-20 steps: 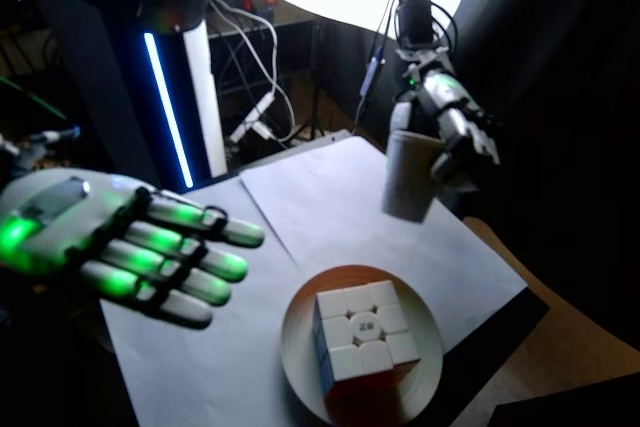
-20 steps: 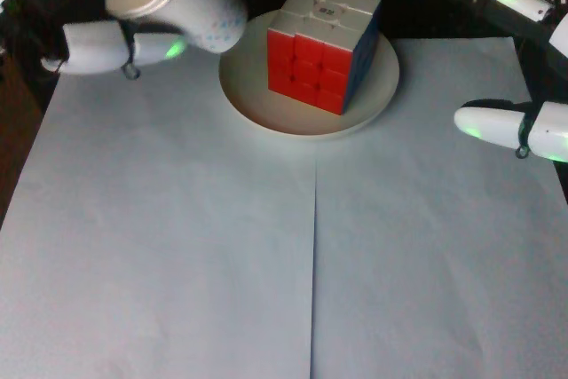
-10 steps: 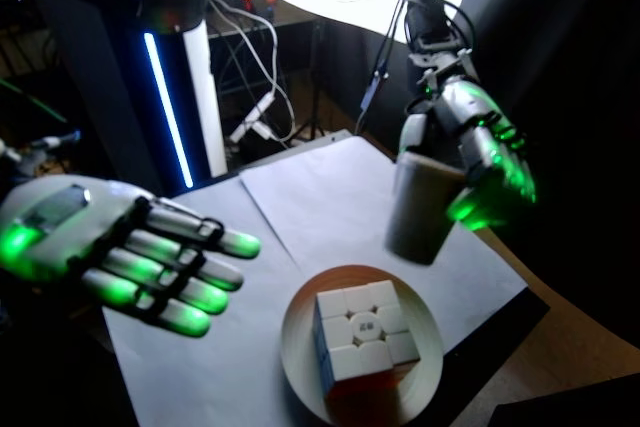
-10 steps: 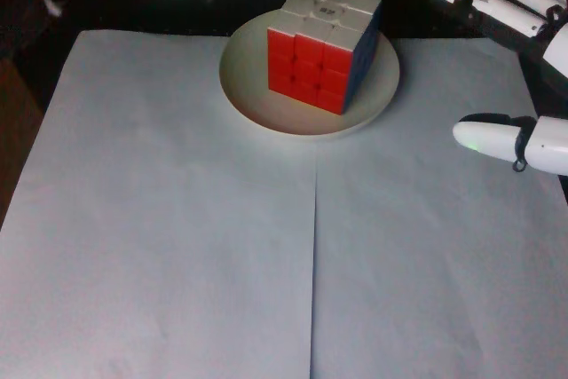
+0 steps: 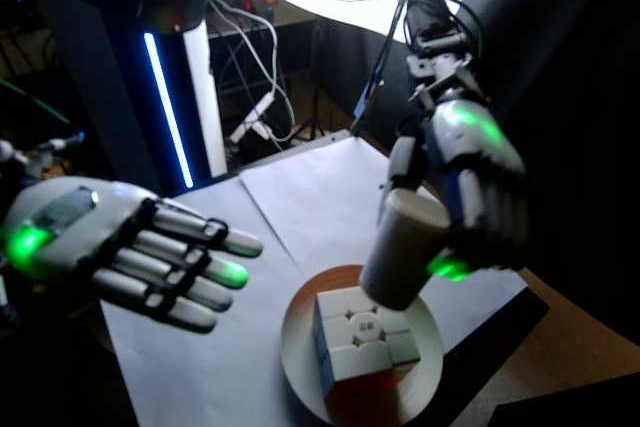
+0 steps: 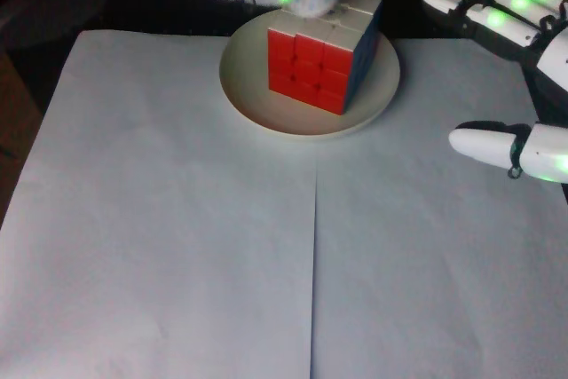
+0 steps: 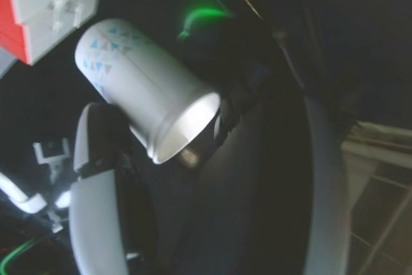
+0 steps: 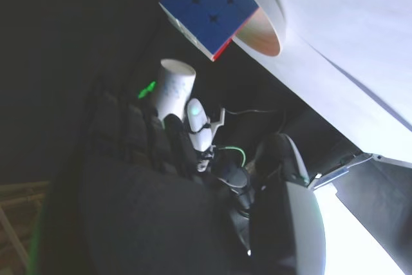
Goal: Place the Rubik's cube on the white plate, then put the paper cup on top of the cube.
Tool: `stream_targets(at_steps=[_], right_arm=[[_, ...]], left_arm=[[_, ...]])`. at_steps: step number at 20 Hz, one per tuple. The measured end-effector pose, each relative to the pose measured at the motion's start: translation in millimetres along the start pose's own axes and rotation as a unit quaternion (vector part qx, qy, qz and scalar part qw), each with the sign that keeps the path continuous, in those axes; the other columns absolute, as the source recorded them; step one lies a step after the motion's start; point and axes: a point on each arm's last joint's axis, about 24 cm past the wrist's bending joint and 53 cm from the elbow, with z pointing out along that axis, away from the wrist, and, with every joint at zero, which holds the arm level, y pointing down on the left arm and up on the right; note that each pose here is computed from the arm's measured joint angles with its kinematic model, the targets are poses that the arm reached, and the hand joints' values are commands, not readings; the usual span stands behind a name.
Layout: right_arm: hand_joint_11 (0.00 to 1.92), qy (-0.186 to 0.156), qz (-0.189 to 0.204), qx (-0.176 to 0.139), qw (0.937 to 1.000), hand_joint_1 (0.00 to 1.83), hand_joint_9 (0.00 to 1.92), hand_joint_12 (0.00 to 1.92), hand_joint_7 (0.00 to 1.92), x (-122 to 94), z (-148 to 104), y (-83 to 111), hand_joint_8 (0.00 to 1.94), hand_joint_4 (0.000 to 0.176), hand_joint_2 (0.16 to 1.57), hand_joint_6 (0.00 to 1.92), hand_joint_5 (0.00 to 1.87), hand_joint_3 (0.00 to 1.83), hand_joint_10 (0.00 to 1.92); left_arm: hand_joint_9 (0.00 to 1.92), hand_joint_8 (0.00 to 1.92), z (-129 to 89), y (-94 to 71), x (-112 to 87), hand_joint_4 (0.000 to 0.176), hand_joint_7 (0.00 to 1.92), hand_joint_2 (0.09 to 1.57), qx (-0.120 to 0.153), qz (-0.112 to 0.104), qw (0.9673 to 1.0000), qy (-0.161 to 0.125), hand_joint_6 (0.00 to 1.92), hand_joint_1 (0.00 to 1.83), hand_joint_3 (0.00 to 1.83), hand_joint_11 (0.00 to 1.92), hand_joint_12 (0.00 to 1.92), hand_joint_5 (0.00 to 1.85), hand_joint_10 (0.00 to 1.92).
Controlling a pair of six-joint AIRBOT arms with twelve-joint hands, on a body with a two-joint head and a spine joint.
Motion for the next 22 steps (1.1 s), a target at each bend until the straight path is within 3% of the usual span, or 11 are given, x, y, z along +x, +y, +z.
stream_targets(at_steps=[1, 3, 5, 7, 9, 10, 13, 15, 16, 17, 22], right_arm=[[0.0, 0.0, 0.0, 0.002, 1.0, 0.34, 0.0, 0.0, 0.0, 0, 0, -1.5, 0.0, 0.103, 1.18, 0.0, 0.0, 0.0, 0.0], [0.0, -0.001, 0.0, 0.002, 1.0, 0.34, 0.0, 0.0, 0.0, -1, 0, -1.6, 0.0, 0.124, 1.18, 0.0, 0.0, 0.0, 0.0], [0.0, -0.001, 0.0, 0.002, 1.0, 0.34, 0.0, 0.0, 0.0, -1, 0, -1.6, 0.0, 0.105, 1.18, 0.0, 0.0, 0.0, 0.0], [0.0, -0.001, 0.0, 0.002, 1.0, 0.36, 0.0, 0.0, 0.0, -1, 0, -1.6, 0.0, 0.079, 1.18, 0.0, 0.0, 0.0, 0.0], [0.0, 0.001, -0.001, 0.003, 1.0, 0.34, 0.0, 0.0, 0.0, 1, -1, -2.8, 0.0, 0.084, 1.18, 0.0, 0.0, 0.0, 0.0], [0.0, 0.004, 0.0, 0.004, 1.0, 0.35, 0.0, 0.0, 0.0, 2, -1, -3.2, 0.0, 0.09, 1.18, 0.0, 0.0, 0.0, 0.0], [0.0, 0.002, 0.0, 0.004, 1.0, 0.36, 0.0, 0.0, 0.0, 2, -1, -3.1, 0.0, 0.104, 1.17, 0.0, 0.0, 0.0, 0.0], [0.0, 0.002, 0.0, 0.004, 1.0, 0.35, 0.0, 0.0, 0.0, 2, -1, -3.0, 0.0, 0.114, 1.17, 0.0, 0.0, 0.0, 0.0], [0.0, 0.002, 0.0, 0.004, 1.0, 0.35, 0.0, 0.0, 0.0, 2, -1, -3.0, 0.0, 0.116, 1.16, 0.0, 0.0, 0.0, 0.0], [0.0, 0.002, 0.001, 0.004, 1.0, 0.34, 0.0, 0.0, 0.0, 2, -1, -3.3, 0.0, 0.085, 1.17, 0.0, 0.0, 0.0, 0.0], [0.0, 0.002, 0.0, 0.005, 1.0, 0.34, 0.0, 0.0, 0.0, 1, -1, -3.5, 0.0, 0.097, 1.19, 0.0, 0.0, 0.01, 0.0]], left_arm=[[0.27, 1.45, 3, 2.6, 7.3, 0.048, 0.24, 0.81, -0.008, 0.004, 0.9999, 0.011, 1.54, 1.06, 0.73, 0.35, 1.92, 0.22, 1.71], [0.3, 1.66, 5, 2.5, 11.5, 0.037, 0.26, 0.72, -0.011, 0.013, 0.9997, 0.019, 1.59, 1.08, 0.87, 0.49, 1.92, 0.25, 1.9], [0.03, 1.18, 8, 0.9, 11.4, 0.063, 0.13, 0.7, -0.011, 0.019, 0.9995, 0.021, 1.55, 1.05, 0.9, 0.04, 1.92, 0.23, 1.46], [0.01, 0.91, 8, 4.6, 12.1, 0.062, 0.18, 0.67, -0.016, 0.021, 0.9994, 0.023, 1.6, 1.02, 0.97, 0.0, 1.92, 0.23, 1.24], [0.08, 1.06, 8, 6.8, 11.7, 0.058, 0.18, 0.68, -0.019, 0.02, 0.9993, 0.024, 1.63, 1.01, 0.97, 0.05, 1.92, 0.19, 1.38], [0.1, 1.12, 8, 7.5, 11.6, 0.027, 0.17, 0.7, -0.02, 0.02, 0.9993, 0.024, 1.61, 1.03, 0.95, 0.04, 1.92, 0.19, 1.4], [0.16, 0.95, 9, 6.3, 13.2, 0.049, 0.2, 0.81, -0.02, 0.017, 0.9993, 0.025, 1.48, 1.02, 0.76, 0.06, 1.88, 0.14, 1.24], [0.24, 0.79, 9, 6.7, 12.8, 0.027, 0.28, 0.91, -0.02, 0.016, 0.9994, 0.024, 1.37, 1.01, 0.58, 0.1, 1.78, 0.14, 1.12], [0.24, 0.79, 9, 7.7, 11.4, 0.036, 0.29, 0.91, -0.021, 0.013, 0.9994, 0.022, 1.34, 1.03, 0.56, 0.09, 1.78, 0.16, 1.12], [0.24, 0.93, 10, 8.3, 11.0, 0.023, 0.27, 0.92, -0.022, 0.012, 0.9995, 0.021, 1.35, 1.02, 0.55, 0.12, 1.78, 0.15, 1.2], [0.22, 0.91, 12, 13.2, 8.4, 0.038, 0.26, 0.99, -0.028, 0.005, 0.9995, 0.017, 1.38, 0.95, 0.47, 0.07, 1.78, 0.11, 1.19]])
